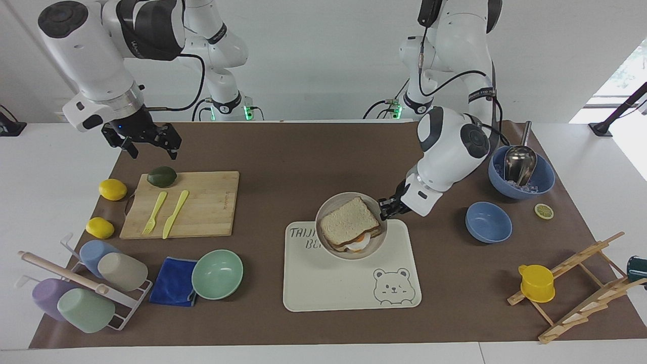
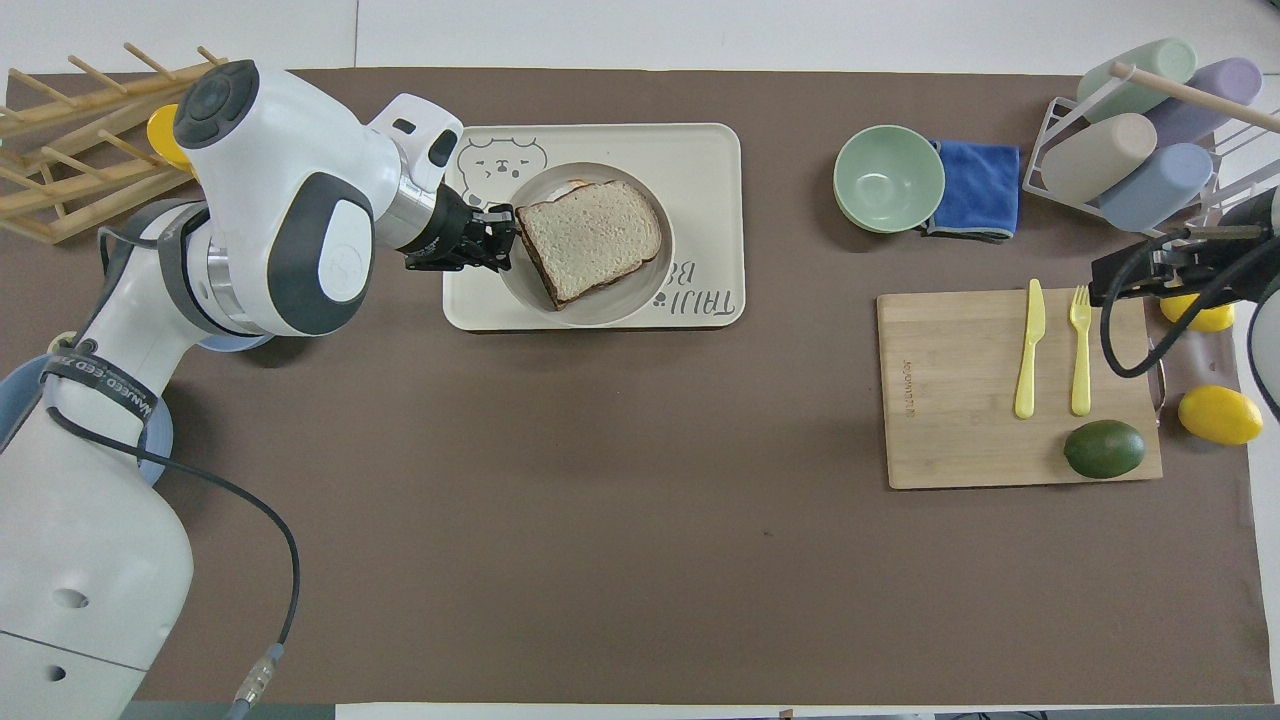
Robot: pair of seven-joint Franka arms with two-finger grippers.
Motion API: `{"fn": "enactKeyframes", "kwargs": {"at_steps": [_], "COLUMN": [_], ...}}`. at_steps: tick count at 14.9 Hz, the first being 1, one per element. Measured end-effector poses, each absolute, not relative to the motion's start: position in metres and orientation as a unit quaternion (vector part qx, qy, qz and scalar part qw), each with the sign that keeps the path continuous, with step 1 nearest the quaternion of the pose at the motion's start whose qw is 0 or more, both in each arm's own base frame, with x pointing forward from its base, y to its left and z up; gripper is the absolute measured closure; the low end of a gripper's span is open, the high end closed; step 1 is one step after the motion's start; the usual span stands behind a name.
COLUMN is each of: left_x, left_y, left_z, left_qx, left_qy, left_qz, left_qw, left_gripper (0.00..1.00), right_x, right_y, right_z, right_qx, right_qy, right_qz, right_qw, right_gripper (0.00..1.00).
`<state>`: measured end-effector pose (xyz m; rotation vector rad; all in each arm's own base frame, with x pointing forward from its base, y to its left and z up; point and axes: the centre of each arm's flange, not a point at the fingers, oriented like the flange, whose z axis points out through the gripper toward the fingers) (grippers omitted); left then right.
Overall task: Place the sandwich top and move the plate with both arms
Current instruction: 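Slide the plate onto the bear-print tray with the left gripper, then release the plate and lift the left gripper away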
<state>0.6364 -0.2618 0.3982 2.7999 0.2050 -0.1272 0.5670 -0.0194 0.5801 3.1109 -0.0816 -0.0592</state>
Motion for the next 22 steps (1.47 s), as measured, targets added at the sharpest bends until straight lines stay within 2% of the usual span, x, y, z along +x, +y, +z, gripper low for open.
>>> {"fn": "enactKeyframes", "kwargs": {"at_steps": [9,21,22], "left_x": [0.669,0.656,0.655], "left_y": [-0.261,-0.270,-0.270], "left_z": [0.351,0.309,0.308], "left_qx": [0.982,0.985,0.985], "left_qy": [0.085,0.065,0.061], "left_qz": [-0.015,0.009,0.011], "left_qw": [0.166,0.161,0.161], "left_gripper": [0.96,0.96,0.90], "right_x": [0.567,0.567,0.567], "right_y": [-0.019,-0.019,-0.019], "right_z": [0.580,0.580,0.580], "right_qx": [0.999,0.999,0.999], "right_qy": [-0.026,-0.026,-0.026], "right_qz": [-0.019,-0.019,-0.019], "right_qw": [0.015,0.015,0.015], "right_gripper": [0.00,0.00,0.00]}}
